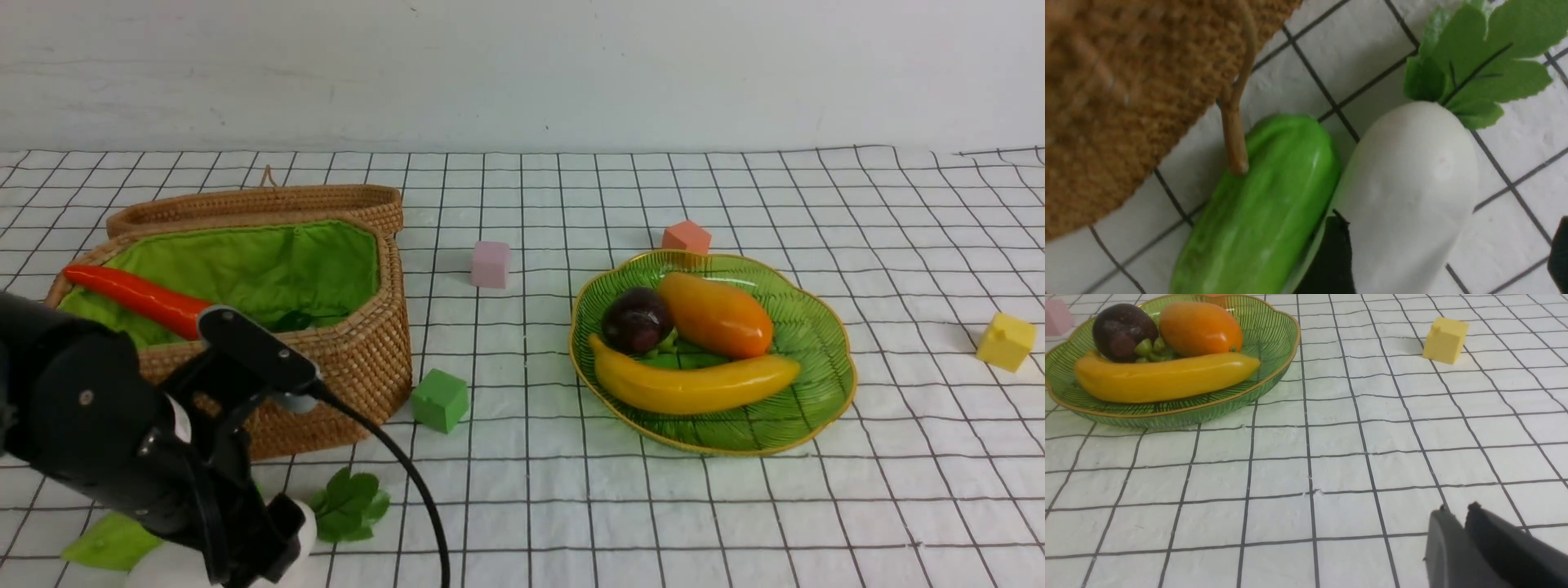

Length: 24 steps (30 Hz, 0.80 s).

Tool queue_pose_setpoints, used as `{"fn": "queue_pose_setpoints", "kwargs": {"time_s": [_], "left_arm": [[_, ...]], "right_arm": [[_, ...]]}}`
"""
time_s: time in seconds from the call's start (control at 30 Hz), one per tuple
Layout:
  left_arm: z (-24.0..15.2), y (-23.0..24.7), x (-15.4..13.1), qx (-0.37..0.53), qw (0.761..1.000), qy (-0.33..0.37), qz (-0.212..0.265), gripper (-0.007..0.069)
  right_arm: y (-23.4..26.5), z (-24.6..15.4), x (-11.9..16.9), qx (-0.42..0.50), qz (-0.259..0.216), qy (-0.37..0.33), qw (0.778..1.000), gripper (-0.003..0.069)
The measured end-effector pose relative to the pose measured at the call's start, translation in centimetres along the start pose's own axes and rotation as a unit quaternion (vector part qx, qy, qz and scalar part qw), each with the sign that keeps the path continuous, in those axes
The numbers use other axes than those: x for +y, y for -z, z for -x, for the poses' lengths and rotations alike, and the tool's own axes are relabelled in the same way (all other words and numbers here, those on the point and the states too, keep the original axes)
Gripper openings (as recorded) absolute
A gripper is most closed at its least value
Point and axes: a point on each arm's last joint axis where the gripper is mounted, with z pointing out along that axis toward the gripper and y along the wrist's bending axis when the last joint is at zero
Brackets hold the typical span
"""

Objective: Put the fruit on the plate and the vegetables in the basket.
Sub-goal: Take a daikon with your left arm and place it on the basket on the left.

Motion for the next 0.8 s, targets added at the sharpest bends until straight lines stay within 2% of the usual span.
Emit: {"fn": "queue_pose_setpoints", "kwargs": {"time_s": [0.1,0.2,0.27,0.37,0.6,0.73,0.8], "left_arm": [[0.0,-1.6,0.2,0.028,0.999,-0.028,0.006,0.0653],[-0.3,-3.2,0.1,0.062,0.997,-0.036,-0.002,0.0624],[-0.4,-3.8,-0.1,0.072,0.997,-0.03,-0.01,0.0584],[-0.4,-4.1,-0.2,0.076,0.997,-0.021,-0.02,0.0487],[0.9,-2.8,0.2,0.094,0.995,-0.021,-0.027,0.0489],[2.2,-0.1,0.6,0.099,0.993,-0.048,-0.042,0.0489],[3.7,2.9,1.2,0.068,0.995,-0.064,-0.033,0.0489]], "right_arm": [[0.0,0.0,0.0,0.0,0.0,0.0,1.0,0.0088],[0.0,0.0,0.0,0.0,0.0,0.0,1.0,0.0089],[0.0,0.0,0.0,0.0,0.0,0.0,1.0,0.0092],[0.0,0.0,0.0,0.0,0.0,0.0,1.0,0.0097],[0.0,0.0,0.0,0.0,0.0,0.0,1.0,0.0107],[0.0,0.0,0.0,0.0,0.0,0.0,1.0,0.0111],[0.0,0.0,0.0,0.0,0.0,0.0,1.0,0.0114]]}}
